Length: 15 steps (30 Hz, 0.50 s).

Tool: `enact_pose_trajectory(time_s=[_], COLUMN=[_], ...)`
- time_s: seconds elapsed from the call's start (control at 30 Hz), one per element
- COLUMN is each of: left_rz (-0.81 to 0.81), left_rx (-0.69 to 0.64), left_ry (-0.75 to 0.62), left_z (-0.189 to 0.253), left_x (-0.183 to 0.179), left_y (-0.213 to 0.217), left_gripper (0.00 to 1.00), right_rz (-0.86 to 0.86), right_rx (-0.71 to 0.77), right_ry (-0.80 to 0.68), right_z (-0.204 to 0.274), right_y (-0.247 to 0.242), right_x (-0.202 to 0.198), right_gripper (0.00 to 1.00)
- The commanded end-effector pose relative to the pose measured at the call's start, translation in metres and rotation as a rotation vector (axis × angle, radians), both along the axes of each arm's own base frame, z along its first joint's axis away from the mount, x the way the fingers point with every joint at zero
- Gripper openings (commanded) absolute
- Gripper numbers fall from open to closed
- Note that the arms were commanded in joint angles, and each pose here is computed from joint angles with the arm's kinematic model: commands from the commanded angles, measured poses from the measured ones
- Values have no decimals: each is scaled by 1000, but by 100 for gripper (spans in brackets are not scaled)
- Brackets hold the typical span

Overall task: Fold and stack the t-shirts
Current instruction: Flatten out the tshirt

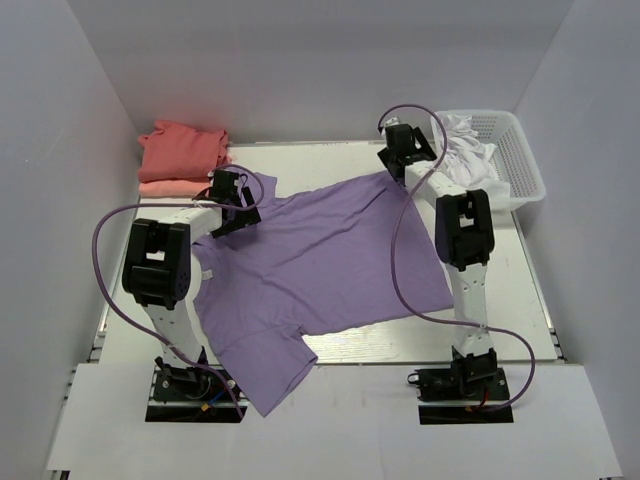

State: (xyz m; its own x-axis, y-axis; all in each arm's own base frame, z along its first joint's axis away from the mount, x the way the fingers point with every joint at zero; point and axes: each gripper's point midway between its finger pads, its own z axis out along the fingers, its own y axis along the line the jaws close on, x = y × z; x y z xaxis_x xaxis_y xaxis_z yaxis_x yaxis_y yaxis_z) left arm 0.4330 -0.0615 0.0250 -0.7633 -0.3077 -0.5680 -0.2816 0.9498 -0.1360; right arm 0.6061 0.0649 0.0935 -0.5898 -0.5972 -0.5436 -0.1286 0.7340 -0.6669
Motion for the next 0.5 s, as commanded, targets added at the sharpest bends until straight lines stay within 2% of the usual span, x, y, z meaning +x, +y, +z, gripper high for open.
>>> enact_pose_trajectory(time_s=[0.0, 0.17, 0.23, 0.27, 0.3, 0.33, 0.37, 0.4, 0.47], left_rz=[-1, -6, -12, -21, -38, -52, -62, -68, -64], left_rx=[6, -8, -20, -38, -52, -73, -90, -100, -95], left_ry=[176, 134, 117, 93, 74, 68, 41, 20, 0], left_z=[-40, -25, -20, -8, 0, 3, 11, 17, 29], left_x=[-40, -29, -23, -16, -12, -9, -5, -2, 6], left_y=[7, 3, 0, -4, -11, -15, -19, -21, -21], left_gripper=[99, 99, 99, 99, 99, 99, 99, 99, 99], right_rz=[58, 195, 158, 198, 203, 229, 208, 102, 126], right_rx=[166, 508, 640, 702, 720, 761, 799, 825, 909], right_ry=[-30, 79, 125, 143, 186, 205, 213, 251, 287], right_z=[53, 50, 37, 35, 18, 21, 33, 15, 10], right_y=[25, 87, 97, 111, 118, 127, 133, 128, 141], right_x=[-16, -52, -67, -71, -77, -77, -74, -76, -82], right_gripper=[90, 90, 90, 90, 90, 90, 90, 90, 90])
